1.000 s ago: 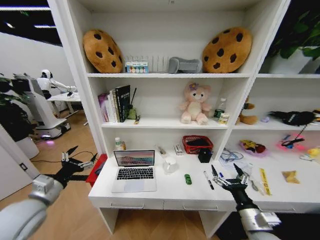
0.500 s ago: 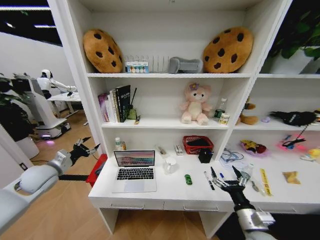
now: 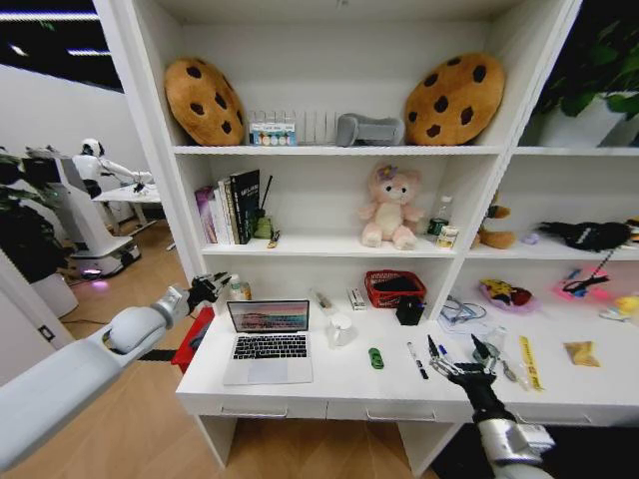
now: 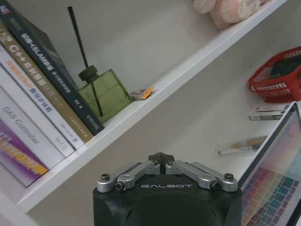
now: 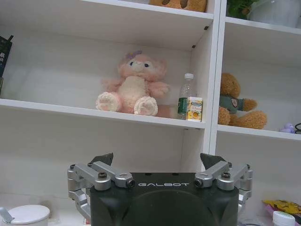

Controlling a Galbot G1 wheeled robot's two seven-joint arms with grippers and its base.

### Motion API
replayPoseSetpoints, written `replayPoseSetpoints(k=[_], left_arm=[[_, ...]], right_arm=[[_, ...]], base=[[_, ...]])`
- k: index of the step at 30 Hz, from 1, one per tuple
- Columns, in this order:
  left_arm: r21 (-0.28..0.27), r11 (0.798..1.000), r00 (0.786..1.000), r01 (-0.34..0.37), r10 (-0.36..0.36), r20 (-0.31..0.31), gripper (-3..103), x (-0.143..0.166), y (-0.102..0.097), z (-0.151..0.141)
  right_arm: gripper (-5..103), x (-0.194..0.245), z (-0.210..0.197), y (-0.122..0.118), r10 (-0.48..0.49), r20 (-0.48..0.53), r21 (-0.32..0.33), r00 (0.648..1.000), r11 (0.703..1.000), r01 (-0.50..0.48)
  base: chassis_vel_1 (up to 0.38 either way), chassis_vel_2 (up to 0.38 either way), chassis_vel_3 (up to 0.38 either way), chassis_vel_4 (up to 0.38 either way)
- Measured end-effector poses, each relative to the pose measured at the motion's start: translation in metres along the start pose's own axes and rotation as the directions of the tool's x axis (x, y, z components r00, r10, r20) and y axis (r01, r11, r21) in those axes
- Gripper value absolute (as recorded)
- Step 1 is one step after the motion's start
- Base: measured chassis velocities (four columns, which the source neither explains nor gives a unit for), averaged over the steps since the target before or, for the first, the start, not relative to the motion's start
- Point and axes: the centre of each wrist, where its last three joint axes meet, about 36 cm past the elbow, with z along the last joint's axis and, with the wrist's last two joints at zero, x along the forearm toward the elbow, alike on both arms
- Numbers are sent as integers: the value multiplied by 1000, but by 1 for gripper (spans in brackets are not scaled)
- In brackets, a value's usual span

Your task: Organize the objects on the table.

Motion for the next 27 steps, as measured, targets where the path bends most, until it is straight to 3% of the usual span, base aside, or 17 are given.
replayPoseSetpoints(k=[1, 6, 8, 13, 15, 18, 20, 27], left_arm=[[-3, 1000, 1000, -20, 20, 2, 2, -8, -4, -2], [-35, 997, 998, -65, 66, 13, 0, -28, -4, -11], [-88, 989, 992, -122, 124, 19, 0, -49, -5, -15], [-139, 972, 981, -189, 193, 18, 0, -66, -8, -18], [-169, 952, 965, -257, 263, 14, 0, -77, -10, -19], [-196, 936, 954, -291, 299, 12, 0, -82, -9, -21], [-246, 907, 936, -341, 353, 4, 0, -91, -6, -24], [-293, 874, 915, -389, 403, -14, 0, -100, 6, -30]], right_arm=[[100, 1, 0, 0, 6, 0, -1, 1000, 1000, -6], [100, 4, 2, -3, 20, 3, 2, 1000, 1000, -20], [100, 7, 6, -6, 35, 4, 4, 999, 999, -35], [100, 10, 11, -10, 50, 0, -1, 999, 999, -50], [100, 12, 14, -13, 60, -5, -3, 998, 998, -60], [100, 13, 17, -17, 68, -5, -5, 998, 998, -68], [100, 14, 21, -20, 80, -11, -12, 997, 997, -80], [100, 15, 26, -24, 91, -14, -18, 996, 996, -91]], base=[[0, 0, 0, 0], [0, 0, 0, 0], [0, 0, 0, 0], [0, 0, 0, 0], [0, 0, 0, 0], [0, 0, 0, 0], [0, 0, 0, 0], [0, 0, 0, 0]])
